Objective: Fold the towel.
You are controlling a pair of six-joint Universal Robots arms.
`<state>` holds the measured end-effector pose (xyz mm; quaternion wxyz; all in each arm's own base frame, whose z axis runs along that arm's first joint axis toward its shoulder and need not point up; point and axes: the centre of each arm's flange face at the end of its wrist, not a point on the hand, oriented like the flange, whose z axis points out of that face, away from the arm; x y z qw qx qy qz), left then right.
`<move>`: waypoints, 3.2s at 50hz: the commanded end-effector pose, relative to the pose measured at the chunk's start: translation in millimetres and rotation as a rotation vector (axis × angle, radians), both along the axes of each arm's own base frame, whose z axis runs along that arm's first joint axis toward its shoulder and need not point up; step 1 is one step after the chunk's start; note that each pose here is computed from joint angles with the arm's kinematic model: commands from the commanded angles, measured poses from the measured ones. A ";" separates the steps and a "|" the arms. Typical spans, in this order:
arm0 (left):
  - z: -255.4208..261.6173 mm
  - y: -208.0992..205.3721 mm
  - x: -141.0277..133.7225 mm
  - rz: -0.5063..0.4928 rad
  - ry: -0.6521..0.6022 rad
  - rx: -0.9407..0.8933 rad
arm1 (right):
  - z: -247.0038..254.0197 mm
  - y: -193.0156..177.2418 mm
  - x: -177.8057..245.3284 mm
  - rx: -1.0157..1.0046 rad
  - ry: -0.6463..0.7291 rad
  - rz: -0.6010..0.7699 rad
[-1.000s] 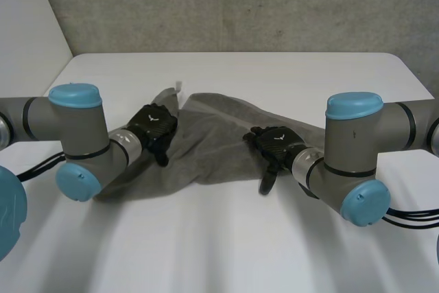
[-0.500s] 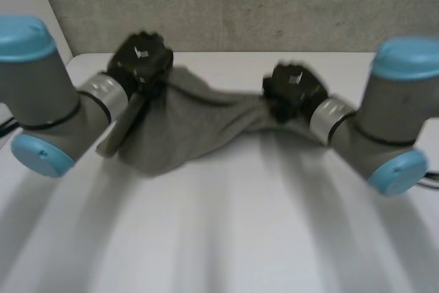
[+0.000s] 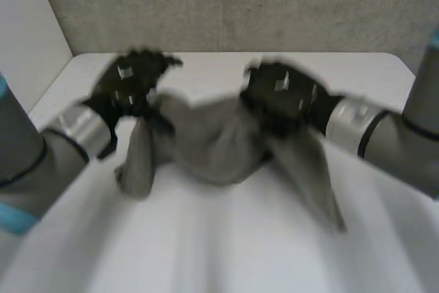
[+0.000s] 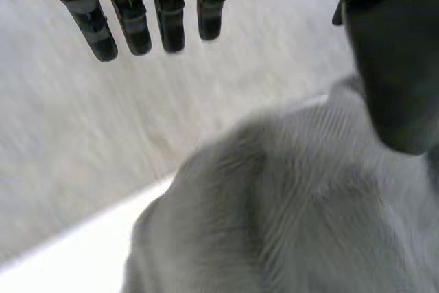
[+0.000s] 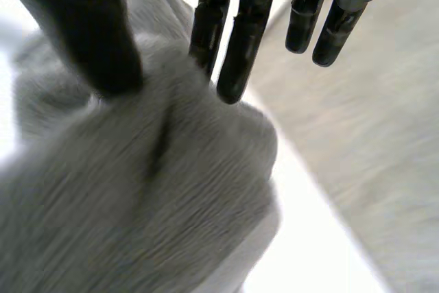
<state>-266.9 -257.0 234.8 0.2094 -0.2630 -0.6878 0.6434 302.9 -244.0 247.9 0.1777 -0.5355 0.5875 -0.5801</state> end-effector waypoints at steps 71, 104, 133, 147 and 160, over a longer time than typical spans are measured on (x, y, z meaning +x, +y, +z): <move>14.7 -65.5 -43.7 -0.177 -0.276 -0.204 | -9.7 -20.0 -18.4 0.121 -0.301 -0.322; -56.6 57.2 23.8 -0.075 -0.186 0.097 | -27.8 39.8 -34.0 -0.071 0.255 0.194; -69.1 -23.1 -21.9 -0.205 -0.429 0.093 | -67.4 29.8 -51.3 0.308 0.054 -0.141; -80.3 -16.3 -32.6 -0.258 -0.469 0.094 | -74.1 37.4 -51.1 0.345 0.067 -0.152; -34.2 9.5 -3.8 -0.209 -0.464 0.128 | -61.2 11.1 -74.3 0.285 0.072 -0.323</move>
